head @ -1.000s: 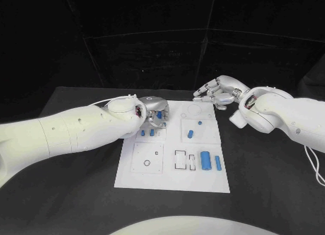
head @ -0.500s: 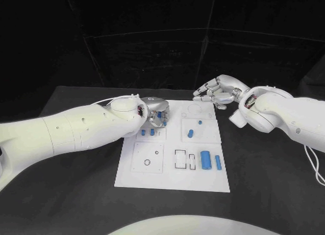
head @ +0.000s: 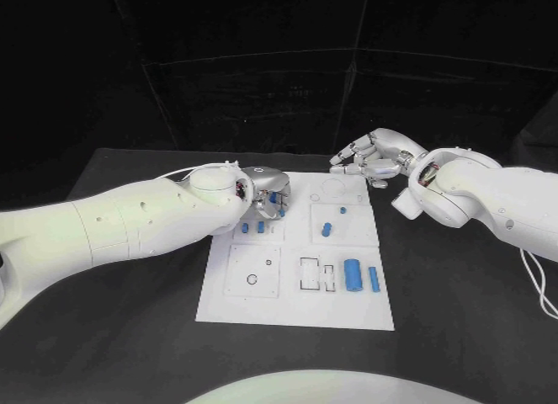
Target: Assemble the parts on the task board
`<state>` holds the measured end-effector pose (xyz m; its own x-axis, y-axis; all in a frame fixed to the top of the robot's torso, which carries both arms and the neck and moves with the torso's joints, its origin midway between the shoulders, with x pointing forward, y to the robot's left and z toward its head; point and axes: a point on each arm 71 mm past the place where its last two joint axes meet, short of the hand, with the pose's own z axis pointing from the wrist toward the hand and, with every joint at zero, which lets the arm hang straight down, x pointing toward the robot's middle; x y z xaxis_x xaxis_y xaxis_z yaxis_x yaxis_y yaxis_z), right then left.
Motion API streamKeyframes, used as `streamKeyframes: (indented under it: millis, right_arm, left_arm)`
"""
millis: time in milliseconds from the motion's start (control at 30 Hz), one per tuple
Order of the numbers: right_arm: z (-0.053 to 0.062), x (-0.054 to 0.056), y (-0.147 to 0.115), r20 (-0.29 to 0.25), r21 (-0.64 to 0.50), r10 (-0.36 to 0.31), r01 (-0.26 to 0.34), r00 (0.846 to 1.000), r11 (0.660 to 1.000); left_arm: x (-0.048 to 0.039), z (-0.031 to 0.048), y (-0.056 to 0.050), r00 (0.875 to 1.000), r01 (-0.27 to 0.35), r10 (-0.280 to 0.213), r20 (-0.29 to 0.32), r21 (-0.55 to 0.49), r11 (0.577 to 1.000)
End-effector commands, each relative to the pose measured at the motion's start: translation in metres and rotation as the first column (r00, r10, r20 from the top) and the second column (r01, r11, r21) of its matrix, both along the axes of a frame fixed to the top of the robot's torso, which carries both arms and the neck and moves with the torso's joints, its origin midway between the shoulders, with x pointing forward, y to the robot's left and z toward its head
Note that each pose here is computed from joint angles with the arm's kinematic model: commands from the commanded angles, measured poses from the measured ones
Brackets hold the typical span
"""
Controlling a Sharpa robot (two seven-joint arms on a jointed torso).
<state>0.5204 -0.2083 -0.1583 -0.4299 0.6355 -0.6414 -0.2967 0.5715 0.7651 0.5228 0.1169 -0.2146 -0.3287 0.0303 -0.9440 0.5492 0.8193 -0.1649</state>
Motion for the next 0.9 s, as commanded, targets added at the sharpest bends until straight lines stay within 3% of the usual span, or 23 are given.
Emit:
streamKeyframes:
  millis: [33, 367, 567, 900]
  right_arm:
    - [0.002, 0.0, 0.001, 0.012, 0.004, 0.007, -0.007, 1.0, 1.0]
    - [0.002, 0.0, 0.0, 0.011, 0.002, 0.003, -0.003, 1.0, 1.0]
    - [0.001, 0.001, -0.001, 0.01, 0.001, 0.0, 0.0, 1.0, 1.0]
    - [0.001, 0.002, -0.003, 0.008, -0.002, -0.004, 0.004, 1.0, 1.0]
  left_arm:
    - [-0.0033, -0.0011, -0.004, 0.999, 0.041, -0.041, 0.01, -0.022, 0.999]
    - [-0.0064, 0.0046, 0.003, 0.998, 0.034, -0.03, 0.048, -0.09, 0.995]
    - [-0.0081, 0.0118, 0.01, 0.998, 0.017, -0.01, 0.056, -0.135, 0.991]
    - [-0.0113, 0.02, 0.032, 0.999, -0.031, 0.038, 0.036, -0.168, 0.985]
